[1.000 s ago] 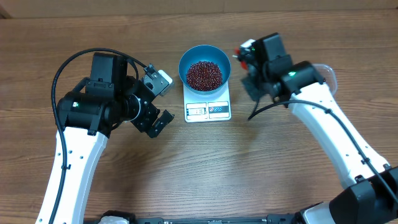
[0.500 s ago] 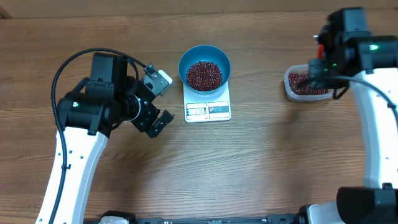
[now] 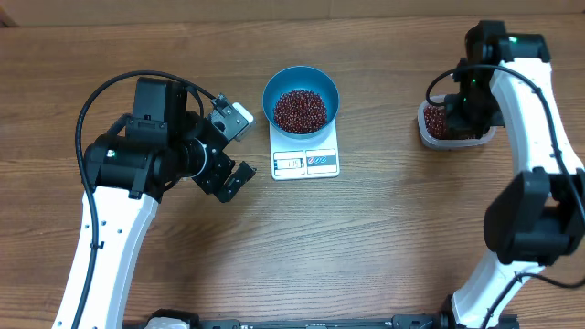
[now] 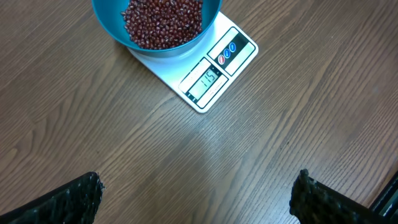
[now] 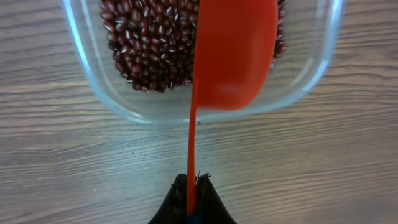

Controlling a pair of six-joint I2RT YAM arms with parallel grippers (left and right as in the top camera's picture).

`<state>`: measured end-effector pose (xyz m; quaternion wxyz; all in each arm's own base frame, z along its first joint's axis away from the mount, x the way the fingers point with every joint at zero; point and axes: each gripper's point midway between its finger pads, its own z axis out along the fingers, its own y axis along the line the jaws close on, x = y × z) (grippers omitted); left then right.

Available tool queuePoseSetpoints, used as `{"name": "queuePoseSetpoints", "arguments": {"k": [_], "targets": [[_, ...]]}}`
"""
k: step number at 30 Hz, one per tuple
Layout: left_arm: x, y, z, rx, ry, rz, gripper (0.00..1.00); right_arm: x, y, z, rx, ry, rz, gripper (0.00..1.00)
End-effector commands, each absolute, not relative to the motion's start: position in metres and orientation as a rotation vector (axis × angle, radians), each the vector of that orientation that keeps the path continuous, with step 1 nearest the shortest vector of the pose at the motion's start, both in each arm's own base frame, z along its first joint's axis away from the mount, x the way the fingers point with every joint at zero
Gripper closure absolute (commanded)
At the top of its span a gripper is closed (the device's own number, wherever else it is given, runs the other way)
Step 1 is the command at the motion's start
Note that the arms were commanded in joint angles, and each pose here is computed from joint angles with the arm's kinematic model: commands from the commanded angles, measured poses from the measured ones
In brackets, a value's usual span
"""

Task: Scoop item into bowl and weigh 150g on scale
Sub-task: 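Carry the empty scoop right and lower it into the bean tub, then dip the red scoop into the beans in the tub with the right gripper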

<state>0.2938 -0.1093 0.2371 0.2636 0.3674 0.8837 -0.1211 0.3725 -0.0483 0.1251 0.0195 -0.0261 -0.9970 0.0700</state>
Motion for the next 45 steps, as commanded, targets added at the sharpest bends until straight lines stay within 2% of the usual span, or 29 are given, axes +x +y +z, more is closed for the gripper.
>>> {"name": "queuePoseSetpoints", "arguments": {"k": [1,6,33,39,45], "targets": [[0.296,-0.112,0.241,1.022,2.362,-0.334,0.00,0.379,-0.053,0.114,-0.076,-3.074,0.235,0.96],[0.296,-0.112,0.241,1.022,2.362,-0.333,0.00,0.383,-0.055,0.098,-0.078,-3.050,0.243,0.96],[0.296,-0.112,0.241,1.022,2.362,-0.334,0.00,0.395,-0.077,0.091,-0.087,-3.058,0.417,0.96],[0.296,-0.112,0.241,1.022,2.362,-0.334,0.00,0.393,-0.065,0.079,-0.036,-3.038,0.300,0.96],[0.296,-0.112,0.241,1.022,2.362,-0.333,0.01,0.392,-0.035,0.076,0.074,-3.051,0.030,0.96]]}}
